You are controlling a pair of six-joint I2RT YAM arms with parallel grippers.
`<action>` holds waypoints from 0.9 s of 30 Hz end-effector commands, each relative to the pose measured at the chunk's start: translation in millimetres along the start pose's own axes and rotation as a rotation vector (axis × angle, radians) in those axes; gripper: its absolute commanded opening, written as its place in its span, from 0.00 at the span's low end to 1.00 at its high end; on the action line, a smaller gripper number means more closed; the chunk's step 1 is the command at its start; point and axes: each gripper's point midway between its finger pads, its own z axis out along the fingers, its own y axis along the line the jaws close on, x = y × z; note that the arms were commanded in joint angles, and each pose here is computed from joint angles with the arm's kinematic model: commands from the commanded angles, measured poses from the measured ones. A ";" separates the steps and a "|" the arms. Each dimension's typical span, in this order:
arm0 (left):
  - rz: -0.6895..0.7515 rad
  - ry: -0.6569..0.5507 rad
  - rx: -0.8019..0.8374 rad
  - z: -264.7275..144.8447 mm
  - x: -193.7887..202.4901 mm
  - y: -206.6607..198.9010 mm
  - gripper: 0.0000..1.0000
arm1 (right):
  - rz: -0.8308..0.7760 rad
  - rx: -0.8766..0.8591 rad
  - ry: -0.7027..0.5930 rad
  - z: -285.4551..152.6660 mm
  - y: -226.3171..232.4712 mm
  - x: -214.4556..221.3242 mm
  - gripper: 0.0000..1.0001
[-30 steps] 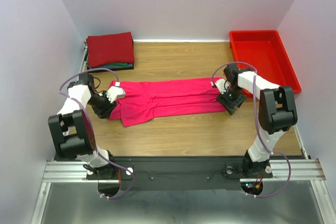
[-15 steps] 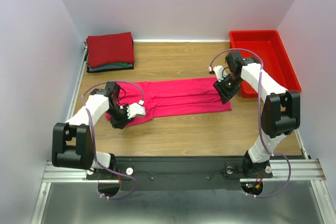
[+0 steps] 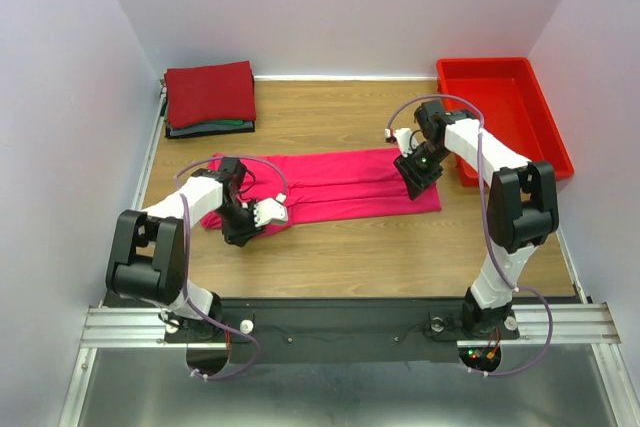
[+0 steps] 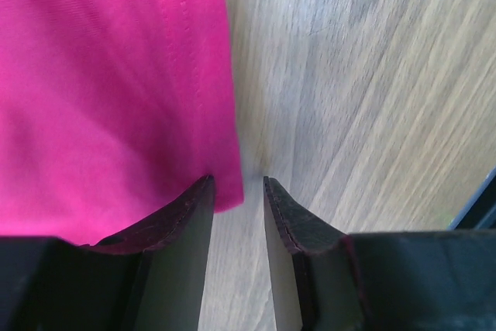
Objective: Fold and stack the t-shirts
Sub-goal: Fold the tshirt
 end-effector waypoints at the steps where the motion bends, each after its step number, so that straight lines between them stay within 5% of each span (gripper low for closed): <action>1: -0.036 0.049 0.031 12.1 10.1 -4.5 0.41 | -0.005 0.037 -0.041 -5.2 -7.6 -9.3 0.43; 5: -0.036 0.072 0.035 15.1 14.4 -2.6 0.35 | -0.013 0.054 -0.037 -6.2 -10.2 -9.1 0.43; 8: -0.028 0.075 0.039 8.5 12.1 -1.0 0.01 | -0.016 0.060 -0.038 -7.5 -12.1 -11.7 0.42; 16: -0.030 -0.093 0.018 -61.2 -49.3 35.2 0.00 | -0.020 0.086 -0.044 -9.8 -20.1 -19.5 0.40; 27: -0.129 -0.225 -0.193 -99.6 -86.0 168.0 0.00 | -0.020 0.103 -0.046 -10.0 -26.6 -26.5 0.40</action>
